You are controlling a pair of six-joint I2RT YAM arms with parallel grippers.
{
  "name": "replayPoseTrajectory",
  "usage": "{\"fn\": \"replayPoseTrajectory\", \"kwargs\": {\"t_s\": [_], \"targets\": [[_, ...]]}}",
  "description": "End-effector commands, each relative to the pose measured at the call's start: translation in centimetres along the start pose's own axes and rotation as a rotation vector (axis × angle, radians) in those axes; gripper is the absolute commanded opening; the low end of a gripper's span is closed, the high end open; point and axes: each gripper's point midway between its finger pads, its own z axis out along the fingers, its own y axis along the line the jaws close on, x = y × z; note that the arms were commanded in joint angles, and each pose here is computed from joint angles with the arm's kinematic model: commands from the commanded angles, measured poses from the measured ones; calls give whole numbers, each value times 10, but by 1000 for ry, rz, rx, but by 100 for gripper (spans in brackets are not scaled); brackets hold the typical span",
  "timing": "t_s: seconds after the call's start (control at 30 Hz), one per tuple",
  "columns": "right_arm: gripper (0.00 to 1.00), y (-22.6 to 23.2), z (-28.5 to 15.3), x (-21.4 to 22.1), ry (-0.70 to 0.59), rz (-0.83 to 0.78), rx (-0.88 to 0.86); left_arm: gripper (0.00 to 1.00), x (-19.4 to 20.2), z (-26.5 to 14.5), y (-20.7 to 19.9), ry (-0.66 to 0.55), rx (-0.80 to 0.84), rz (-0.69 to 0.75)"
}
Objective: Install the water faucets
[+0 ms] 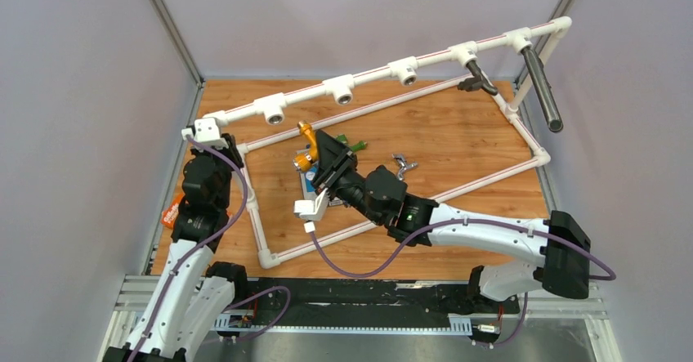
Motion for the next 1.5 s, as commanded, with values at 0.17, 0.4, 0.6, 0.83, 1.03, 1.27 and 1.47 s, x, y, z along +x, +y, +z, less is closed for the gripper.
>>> {"fn": "replayPoseTrajectory", "kwargs": {"t_s": [0.17,0.4,0.6,0.83,1.03,1.27,1.47], "targets": [[0,-23,16,-22,69,-122,-5,0,16,-10,-38,94,106,-83],[0,-26,16,-25,150,-178,-30,0,23,-13,-49,116,133,-63],[0,-43,12,-26,176,-208,-32,0,25,-14,-39,112,90,-17],[0,-48,15,-27,184,-210,-42,0,25,-15,-37,106,77,-4],[0,-36,20,-30,187,-202,-65,0,22,-17,-36,99,73,-10],[0,-30,26,-32,201,-195,-80,0,21,-20,-39,97,86,-19],[0,-36,24,-25,234,-175,-79,0,23,-22,-33,107,54,-21]]}}
